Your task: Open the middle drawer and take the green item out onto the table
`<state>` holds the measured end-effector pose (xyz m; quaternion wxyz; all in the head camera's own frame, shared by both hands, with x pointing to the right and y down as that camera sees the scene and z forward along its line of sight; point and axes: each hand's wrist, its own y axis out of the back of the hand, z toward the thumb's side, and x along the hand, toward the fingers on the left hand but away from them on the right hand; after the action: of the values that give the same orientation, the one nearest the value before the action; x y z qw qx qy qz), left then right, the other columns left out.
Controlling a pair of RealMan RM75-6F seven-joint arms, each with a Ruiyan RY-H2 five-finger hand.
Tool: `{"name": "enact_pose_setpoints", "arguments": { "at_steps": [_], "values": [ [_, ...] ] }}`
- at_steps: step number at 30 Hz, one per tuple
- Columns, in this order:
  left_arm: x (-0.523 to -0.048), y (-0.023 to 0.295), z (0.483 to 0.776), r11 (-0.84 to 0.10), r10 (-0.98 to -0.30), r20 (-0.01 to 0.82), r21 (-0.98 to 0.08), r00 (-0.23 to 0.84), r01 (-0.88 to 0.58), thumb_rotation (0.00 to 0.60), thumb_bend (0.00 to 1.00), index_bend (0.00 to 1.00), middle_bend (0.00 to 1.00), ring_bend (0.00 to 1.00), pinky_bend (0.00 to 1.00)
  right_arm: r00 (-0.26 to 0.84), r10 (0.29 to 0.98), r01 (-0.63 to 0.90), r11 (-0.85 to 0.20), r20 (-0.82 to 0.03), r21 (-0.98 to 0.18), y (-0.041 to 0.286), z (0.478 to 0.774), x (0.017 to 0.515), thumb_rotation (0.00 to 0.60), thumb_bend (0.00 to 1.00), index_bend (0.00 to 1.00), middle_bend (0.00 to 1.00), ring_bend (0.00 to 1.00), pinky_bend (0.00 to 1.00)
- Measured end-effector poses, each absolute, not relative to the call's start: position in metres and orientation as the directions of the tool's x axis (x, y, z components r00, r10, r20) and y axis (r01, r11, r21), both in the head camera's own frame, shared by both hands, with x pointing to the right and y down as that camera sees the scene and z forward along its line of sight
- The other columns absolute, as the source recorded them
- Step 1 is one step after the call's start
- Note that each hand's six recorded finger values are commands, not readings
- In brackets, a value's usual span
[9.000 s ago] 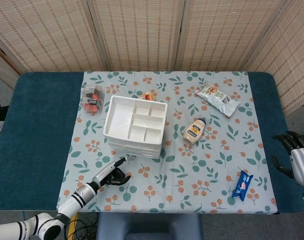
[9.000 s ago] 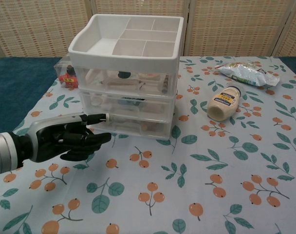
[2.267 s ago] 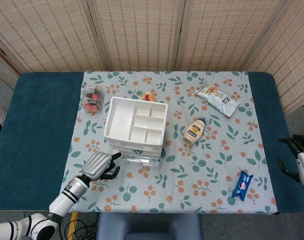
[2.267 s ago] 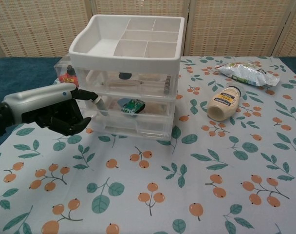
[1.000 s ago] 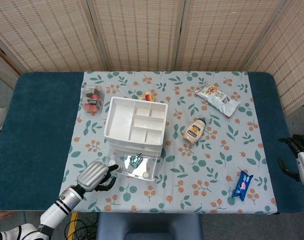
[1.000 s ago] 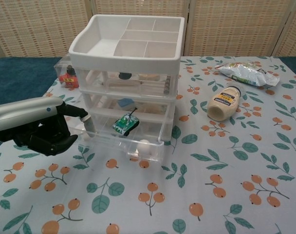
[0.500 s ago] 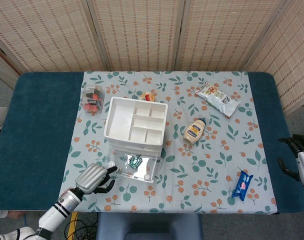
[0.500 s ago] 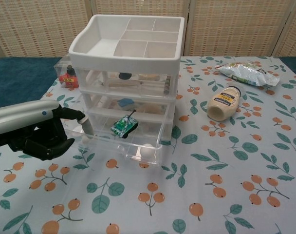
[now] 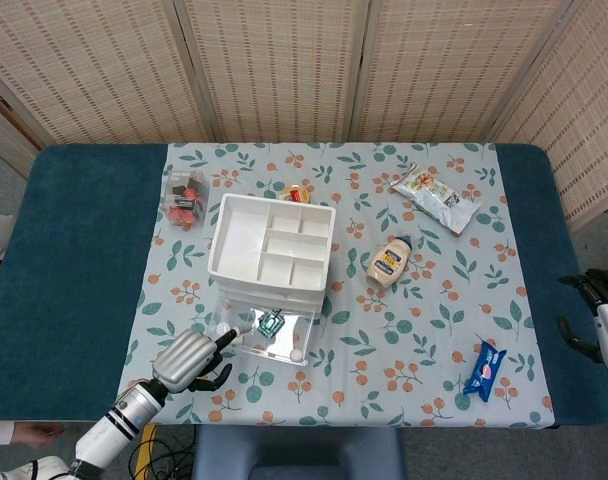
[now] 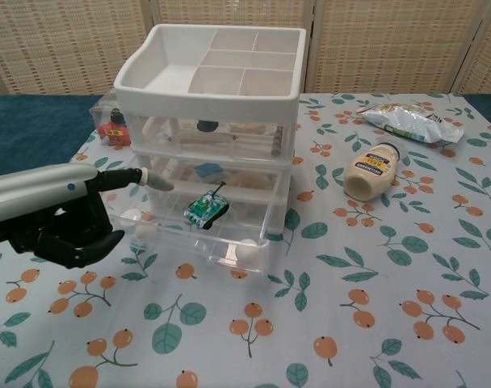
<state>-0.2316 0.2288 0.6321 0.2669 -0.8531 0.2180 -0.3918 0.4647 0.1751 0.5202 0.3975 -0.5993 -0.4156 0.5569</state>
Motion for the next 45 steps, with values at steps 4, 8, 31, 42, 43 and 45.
{"name": "enact_pose_setpoints", "arguments": {
  "at_steps": [4, 8, 31, 42, 43, 45],
  "values": [
    [-0.23, 0.224, 0.623, -0.738, -0.6, 0.516, -0.652, 0.612, -0.173, 0.6, 0.55, 0.15, 0.91, 0.91, 1.0, 0.039, 0.944, 0.048, -0.33, -0.328, -0.943, 0.173, 0.516, 0.464, 0.6, 0.39, 0.25, 0.31, 0.21, 0.27],
    [-0.228, 0.217, 0.611, -0.705, -0.609, 0.473, -0.691, 0.636, -0.161, 0.6, 0.54, 0.21, 0.91, 0.92, 1.0, 0.047, 0.947, 0.044, -0.318, -0.316, -0.947, 0.17, 0.51, 0.463, 0.6, 0.39, 0.25, 0.31, 0.21, 0.27],
    [-0.196, 0.142, 0.595, -0.215, -0.481, 0.108, -0.977, 0.87, 0.002, 0.6, 0.2, 0.38, 1.0, 1.0, 1.0, 0.048, 0.953, 0.026, -0.301, -0.299, -0.953, 0.171, 0.496, 0.457, 0.6, 0.39, 0.25, 0.31, 0.21, 0.27],
    [-0.168, 0.146, 0.608, 0.04, -0.3, 0.061, -0.996, 0.952, 0.076, 0.6, 0.2, 0.38, 1.0, 1.0, 1.0, 0.039, 0.952, 0.032, -0.304, -0.303, -0.952, 0.175, 0.496, 0.458, 0.6, 0.39, 0.25, 0.31, 0.21, 0.27],
    [-0.166, 0.146, 0.61, 0.055, -0.289, 0.062, -0.995, 0.955, 0.081, 0.6, 0.2, 0.38, 1.0, 1.0, 1.0, 0.039, 0.952, 0.032, -0.304, -0.303, -0.952, 0.175, 0.496, 0.458, 0.6, 0.39, 0.25, 0.31, 0.21, 0.27],
    [-0.163, 0.144, 0.613, 0.096, -0.265, 0.067, -0.991, 0.962, 0.095, 0.6, 0.2, 0.37, 1.0, 1.0, 1.0, 0.039, 0.952, 0.031, -0.304, -0.303, -0.952, 0.176, 0.495, 0.458, 0.6, 0.39, 0.25, 0.31, 0.21, 0.27]
  ]
}}
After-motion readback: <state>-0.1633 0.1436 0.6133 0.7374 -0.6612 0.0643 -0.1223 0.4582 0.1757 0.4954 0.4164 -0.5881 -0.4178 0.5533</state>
